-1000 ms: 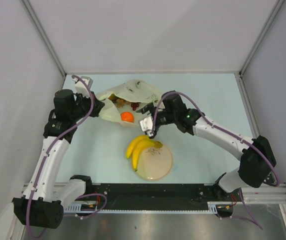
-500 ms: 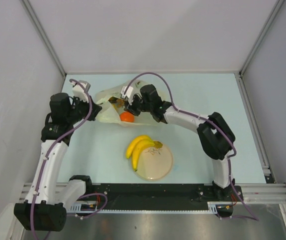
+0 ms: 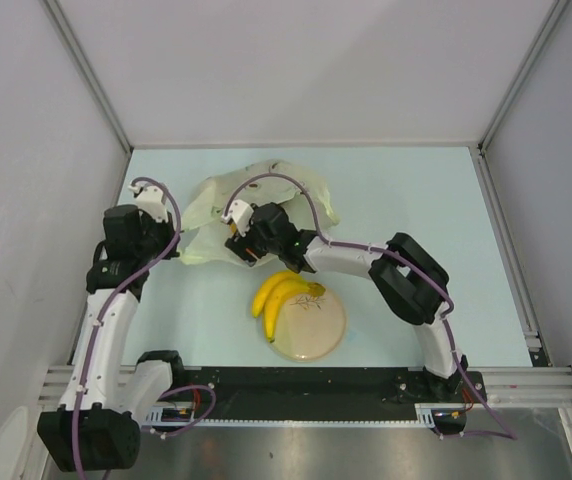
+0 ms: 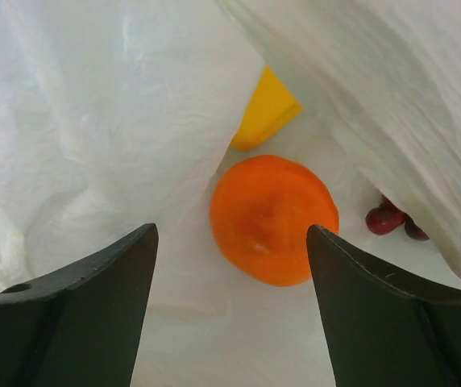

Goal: Take the fake fruits out of the plastic bag
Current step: Take out the fake fruit from the plastic bag.

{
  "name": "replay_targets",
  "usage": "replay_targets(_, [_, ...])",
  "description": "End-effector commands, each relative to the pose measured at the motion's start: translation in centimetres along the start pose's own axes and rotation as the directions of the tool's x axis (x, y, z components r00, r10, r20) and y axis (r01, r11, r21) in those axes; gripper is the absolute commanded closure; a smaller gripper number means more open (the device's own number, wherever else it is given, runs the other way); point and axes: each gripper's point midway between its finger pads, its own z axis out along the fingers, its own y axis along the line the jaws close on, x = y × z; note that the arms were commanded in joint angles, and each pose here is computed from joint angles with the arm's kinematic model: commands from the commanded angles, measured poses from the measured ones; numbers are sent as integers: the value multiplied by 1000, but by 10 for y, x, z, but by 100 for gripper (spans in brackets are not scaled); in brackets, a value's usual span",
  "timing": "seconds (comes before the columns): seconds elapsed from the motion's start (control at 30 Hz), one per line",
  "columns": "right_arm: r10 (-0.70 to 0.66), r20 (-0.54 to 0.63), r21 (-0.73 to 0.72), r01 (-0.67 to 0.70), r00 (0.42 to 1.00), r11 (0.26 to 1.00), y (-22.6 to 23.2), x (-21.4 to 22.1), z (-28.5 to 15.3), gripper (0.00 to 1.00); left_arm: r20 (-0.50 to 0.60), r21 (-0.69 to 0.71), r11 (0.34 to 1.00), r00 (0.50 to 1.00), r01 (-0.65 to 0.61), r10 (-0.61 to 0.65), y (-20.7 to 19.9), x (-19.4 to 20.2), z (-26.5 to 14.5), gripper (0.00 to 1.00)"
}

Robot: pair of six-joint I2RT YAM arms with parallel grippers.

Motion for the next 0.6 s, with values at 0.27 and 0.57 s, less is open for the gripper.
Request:
replay_targets(0.27, [42, 87, 180, -57, 995, 982, -48, -18, 7, 15, -54, 46, 998, 998, 38, -35, -10, 22, -8, 100])
replay_targets(0.57, [114, 56, 50, -117, 992, 992, -37, -3, 28, 5, 4, 149, 989, 1000, 23, -24, -28, 0, -14, 100])
